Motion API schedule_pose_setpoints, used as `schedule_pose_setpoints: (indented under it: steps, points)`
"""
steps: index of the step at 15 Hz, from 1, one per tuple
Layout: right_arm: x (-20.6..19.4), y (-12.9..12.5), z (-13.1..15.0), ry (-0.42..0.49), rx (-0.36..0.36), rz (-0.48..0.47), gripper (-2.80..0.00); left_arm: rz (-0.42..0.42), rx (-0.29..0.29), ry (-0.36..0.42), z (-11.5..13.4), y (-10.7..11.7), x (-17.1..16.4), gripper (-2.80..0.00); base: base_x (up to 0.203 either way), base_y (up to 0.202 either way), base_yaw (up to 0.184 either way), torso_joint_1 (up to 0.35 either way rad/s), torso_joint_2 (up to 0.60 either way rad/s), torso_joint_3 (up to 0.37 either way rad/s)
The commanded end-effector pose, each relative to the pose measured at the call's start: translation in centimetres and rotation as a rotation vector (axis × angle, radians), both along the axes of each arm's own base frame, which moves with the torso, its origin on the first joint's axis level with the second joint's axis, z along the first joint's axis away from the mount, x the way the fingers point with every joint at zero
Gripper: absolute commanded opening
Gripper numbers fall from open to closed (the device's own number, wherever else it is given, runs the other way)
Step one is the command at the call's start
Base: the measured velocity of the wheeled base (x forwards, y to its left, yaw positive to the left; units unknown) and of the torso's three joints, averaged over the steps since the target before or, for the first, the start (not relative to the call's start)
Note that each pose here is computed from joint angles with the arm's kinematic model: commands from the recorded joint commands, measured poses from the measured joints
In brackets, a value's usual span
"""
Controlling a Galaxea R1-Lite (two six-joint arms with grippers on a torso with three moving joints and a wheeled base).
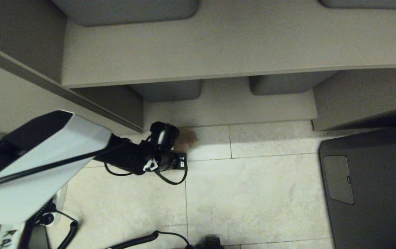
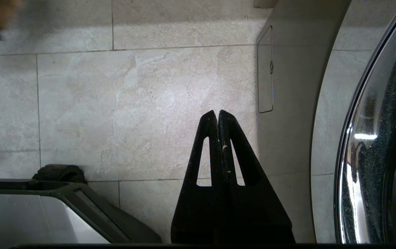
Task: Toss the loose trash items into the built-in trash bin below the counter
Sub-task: Pick up the garbage, then put the garbage in the trash can
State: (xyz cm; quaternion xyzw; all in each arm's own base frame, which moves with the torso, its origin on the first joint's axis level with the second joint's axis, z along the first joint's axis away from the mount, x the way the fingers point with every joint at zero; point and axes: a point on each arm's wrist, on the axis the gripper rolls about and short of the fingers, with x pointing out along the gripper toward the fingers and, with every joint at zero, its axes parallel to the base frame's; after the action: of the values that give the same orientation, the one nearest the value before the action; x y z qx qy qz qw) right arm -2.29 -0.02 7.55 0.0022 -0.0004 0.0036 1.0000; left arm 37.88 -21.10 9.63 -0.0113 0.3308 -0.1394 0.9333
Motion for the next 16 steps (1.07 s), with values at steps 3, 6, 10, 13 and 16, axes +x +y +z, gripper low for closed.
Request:
schedule_pose_setpoints:
  steps: [3,6,10,13,16]
  points:
    - [0.0,0.0,0.0,-0.001,0.0,0.0,-2.8,-0.025,-0.075,-0.047,6.1,4.0,-7.3,-2.8,0.0,0.0,0.0,0.0,0.0,0.0]
    - [0.0,0.0,0.0,-0.001,0.0,0.0,-2.8,-0.04,-0.089,-0.022,5.4,7.3,-13.2,-2.8,0.0,0.0,0.0,0.0,0.0,0.0]
    - [0.0,0.0,0.0,-0.001,0.0,0.0,-2.8,-0.074,-0.119,-0.091,5.9,10.2,-19.0,-2.8,0.0,0.0,0.0,0.0,0.0,0.0]
    - [0.0,0.0,0.0,-0.001,0.0,0.0,-2.8,-0.095,-0.159,-0.186,7.4,12.1,-22.4,-2.8,0.0,0.0,0.0,0.0,0.0,0.0]
    - [0.0,0.0,0.0,-0.002,0.0,0.0,-2.8,-0.07,-0.158,-0.292,9.0,14.9,-25.8,-2.8,0.0,0.0,0.0,0.0,0.0,0.0]
